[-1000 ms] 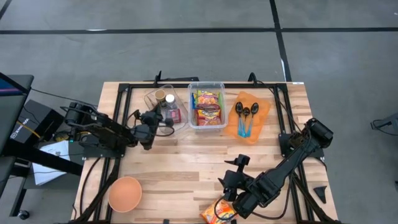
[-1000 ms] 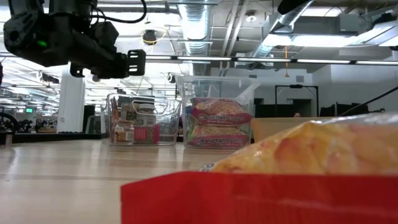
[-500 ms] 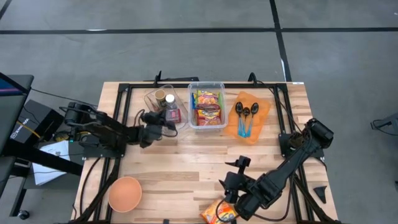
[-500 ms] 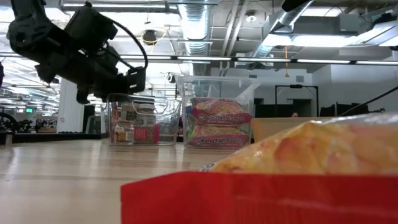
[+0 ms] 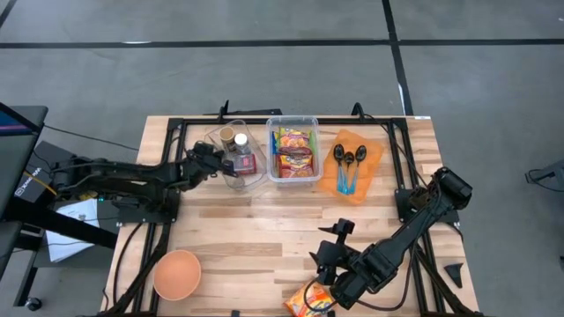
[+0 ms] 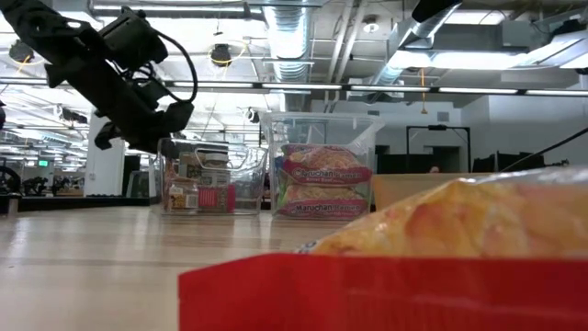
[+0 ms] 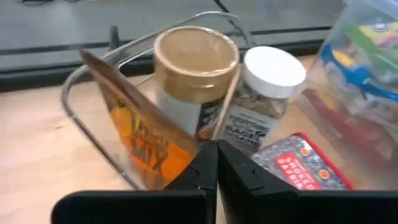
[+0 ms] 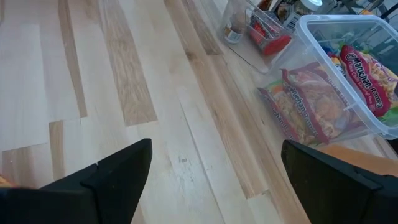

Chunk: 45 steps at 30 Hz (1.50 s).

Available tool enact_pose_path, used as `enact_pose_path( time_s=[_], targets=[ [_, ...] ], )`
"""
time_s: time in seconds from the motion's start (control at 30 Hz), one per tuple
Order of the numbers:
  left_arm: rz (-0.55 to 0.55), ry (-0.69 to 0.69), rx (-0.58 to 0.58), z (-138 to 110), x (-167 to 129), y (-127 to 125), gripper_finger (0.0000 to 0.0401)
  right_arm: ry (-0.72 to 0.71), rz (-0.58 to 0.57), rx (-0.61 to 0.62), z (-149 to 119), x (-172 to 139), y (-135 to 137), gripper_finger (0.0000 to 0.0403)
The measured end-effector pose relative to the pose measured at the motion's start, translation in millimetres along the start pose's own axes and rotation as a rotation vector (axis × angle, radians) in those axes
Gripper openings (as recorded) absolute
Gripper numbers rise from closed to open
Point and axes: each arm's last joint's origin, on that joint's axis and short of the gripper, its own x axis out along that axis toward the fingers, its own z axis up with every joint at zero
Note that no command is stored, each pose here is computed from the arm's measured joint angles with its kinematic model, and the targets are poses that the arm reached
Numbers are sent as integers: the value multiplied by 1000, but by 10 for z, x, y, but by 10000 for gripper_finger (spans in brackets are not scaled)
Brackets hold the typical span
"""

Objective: Pick & Place Food Item
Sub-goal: Adjust the bins

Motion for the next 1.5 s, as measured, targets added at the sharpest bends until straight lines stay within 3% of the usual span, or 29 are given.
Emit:
enact_pose_path(
  time_s=[0.33, 0.73, 0.97, 1.3, 1.5],
  targets=[
    [15, 75, 52, -77, 7, 34, 0, -2, 3, 2, 0, -4, 5, 354],
    [33, 106, 32, -102, -4, 56, 0, -1, 3, 2, 0, -4, 5, 354],
    [31, 50, 15, -146, -74, 2, 0, -1, 3, 2, 0, -4, 5, 354],
    [-116, -125, -24, -123, -298, -260, 0, -1, 3, 2, 0, -4, 5, 354],
    [-346, -211, 32, -35, -490, -490, 0, 0, 1, -1, -3, -4, 2, 354]
  ],
)
